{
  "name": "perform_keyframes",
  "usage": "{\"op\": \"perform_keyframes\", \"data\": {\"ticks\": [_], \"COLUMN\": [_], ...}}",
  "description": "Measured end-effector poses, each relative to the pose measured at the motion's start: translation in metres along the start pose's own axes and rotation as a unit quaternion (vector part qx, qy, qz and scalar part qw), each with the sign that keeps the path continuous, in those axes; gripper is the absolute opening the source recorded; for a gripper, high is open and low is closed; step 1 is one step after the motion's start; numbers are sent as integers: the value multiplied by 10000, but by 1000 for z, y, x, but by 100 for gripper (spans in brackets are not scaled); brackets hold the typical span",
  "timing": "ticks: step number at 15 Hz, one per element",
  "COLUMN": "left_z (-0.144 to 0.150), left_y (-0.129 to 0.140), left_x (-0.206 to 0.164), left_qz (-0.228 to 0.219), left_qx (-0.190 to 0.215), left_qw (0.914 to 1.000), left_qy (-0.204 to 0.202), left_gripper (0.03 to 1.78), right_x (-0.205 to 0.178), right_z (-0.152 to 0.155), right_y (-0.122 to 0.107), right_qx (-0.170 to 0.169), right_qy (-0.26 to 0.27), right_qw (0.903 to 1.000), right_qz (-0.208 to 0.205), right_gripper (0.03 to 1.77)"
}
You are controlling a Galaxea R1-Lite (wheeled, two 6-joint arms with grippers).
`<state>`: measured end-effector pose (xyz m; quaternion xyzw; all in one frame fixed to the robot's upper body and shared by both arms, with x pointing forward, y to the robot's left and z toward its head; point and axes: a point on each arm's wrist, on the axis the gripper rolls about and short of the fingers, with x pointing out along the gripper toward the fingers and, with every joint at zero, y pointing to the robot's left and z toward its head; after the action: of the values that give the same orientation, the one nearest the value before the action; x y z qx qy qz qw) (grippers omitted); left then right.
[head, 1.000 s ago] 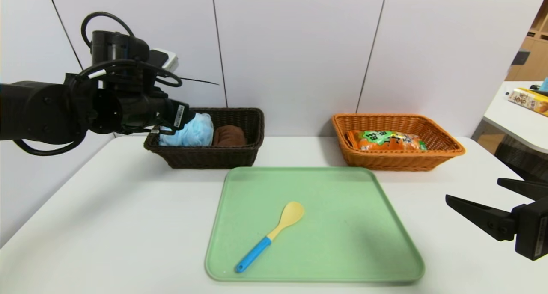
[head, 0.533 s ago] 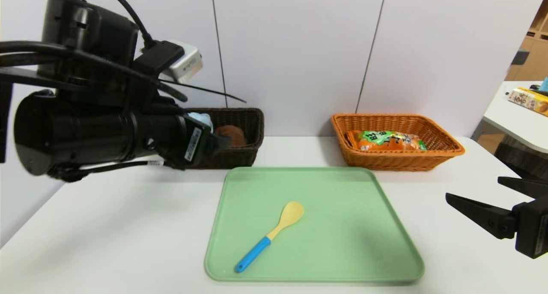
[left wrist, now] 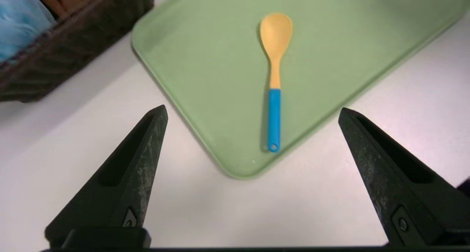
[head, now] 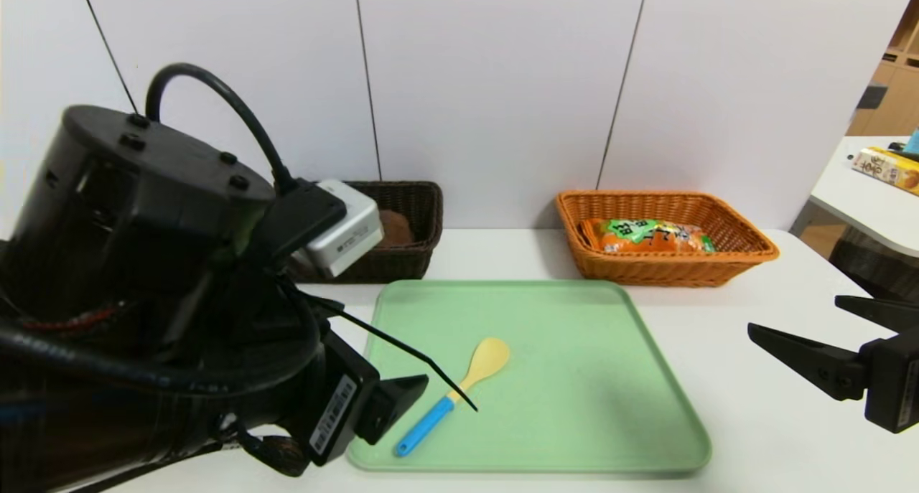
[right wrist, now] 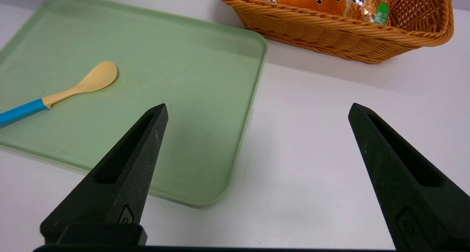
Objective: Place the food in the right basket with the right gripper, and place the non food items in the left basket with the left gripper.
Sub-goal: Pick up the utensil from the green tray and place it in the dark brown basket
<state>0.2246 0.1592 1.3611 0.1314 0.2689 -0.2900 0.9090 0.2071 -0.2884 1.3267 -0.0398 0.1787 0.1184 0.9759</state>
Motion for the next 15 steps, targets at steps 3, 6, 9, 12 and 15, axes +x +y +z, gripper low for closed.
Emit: {"op": "perform_keyframes", "data": {"ticks": [3,6,9,12,15], "left_z": [-4,-7,-14,-19,-21], "left_y": [-9,-15,-21,-26,-31], "left_x": [15,34,54,72,87], "left_qz": [-52,-24,23,72,97], "left_qx": [-128,-96,-26,34,48], "left_qw": [9995,9984,9963,9940,9936], "left_qy": [271,549,862,1088,1122], "left_gripper": [167,167,168,169,169], "right_x": [0,0,0,-1,-2], "right_z": [0,0,1,2,2], "right_y": [0,0,0,0,0], "right_qx": [0,3,5,1,3], "right_qy": [-10,-14,-28,-49,-60], "right_qw": [10000,10000,10000,10000,10000], "right_qz": [-5,-20,-19,-19,-22], "right_gripper": [169,169,169,170,170]}}
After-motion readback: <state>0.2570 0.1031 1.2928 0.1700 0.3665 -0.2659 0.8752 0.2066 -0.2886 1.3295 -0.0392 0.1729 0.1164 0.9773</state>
